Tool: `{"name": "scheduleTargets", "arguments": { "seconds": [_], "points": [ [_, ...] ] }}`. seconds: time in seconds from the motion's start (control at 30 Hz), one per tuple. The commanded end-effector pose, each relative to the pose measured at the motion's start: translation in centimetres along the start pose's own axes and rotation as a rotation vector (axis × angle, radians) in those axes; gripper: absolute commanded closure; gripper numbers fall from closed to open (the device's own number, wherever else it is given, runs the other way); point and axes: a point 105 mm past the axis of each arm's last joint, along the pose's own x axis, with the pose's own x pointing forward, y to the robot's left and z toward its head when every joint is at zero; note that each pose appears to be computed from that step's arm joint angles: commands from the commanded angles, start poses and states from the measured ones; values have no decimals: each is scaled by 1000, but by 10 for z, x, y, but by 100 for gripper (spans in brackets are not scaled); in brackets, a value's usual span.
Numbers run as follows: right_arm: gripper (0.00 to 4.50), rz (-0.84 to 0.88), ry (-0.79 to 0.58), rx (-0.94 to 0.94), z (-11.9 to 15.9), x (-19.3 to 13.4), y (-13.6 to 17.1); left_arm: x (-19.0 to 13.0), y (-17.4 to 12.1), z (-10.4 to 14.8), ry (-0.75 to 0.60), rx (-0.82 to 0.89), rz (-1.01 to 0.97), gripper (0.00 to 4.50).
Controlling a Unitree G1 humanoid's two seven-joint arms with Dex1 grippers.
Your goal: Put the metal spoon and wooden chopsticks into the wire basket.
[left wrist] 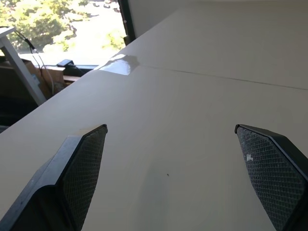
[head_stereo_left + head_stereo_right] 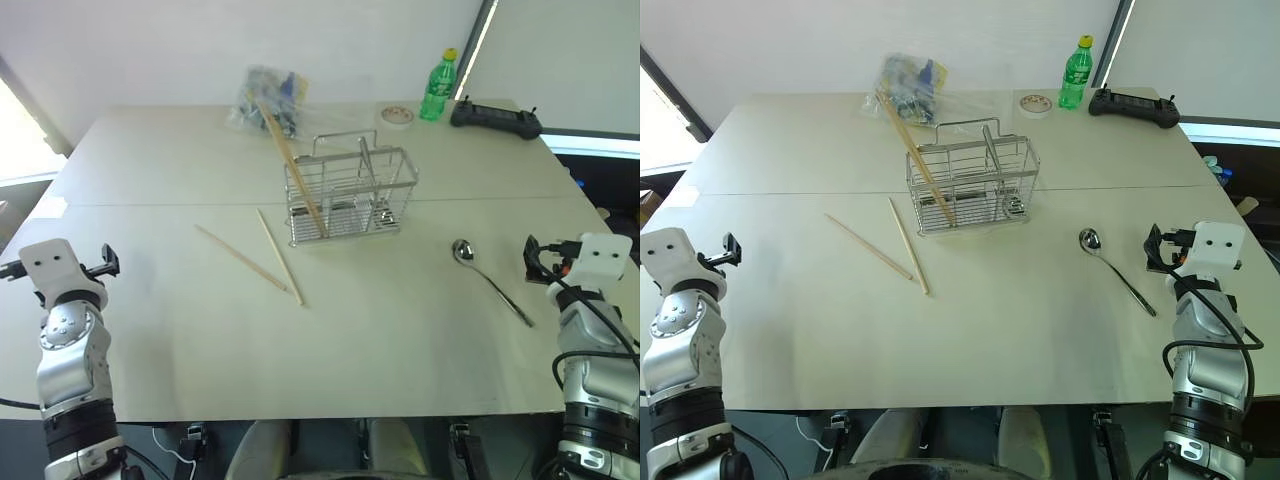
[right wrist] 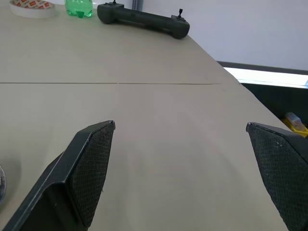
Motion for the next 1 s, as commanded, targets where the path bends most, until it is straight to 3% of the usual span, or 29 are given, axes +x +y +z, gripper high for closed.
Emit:
{"name": "scheduleTargets", "arguments": {
  "seconds": [0.03, 0.8, 1.0],
  "points": [
    [1, -1, -59, -2, 15, 2, 1, 2, 6, 17, -54, 10, 11, 0],
    [1, -4, -68, -15, 20, 3, -3, 6, -1, 22, -66, -9, -24, 0],
    [1, 19, -59, -36, 29, 8, -8, 5, -19, 43, -108, -5, -169, 0]
  ]
}}
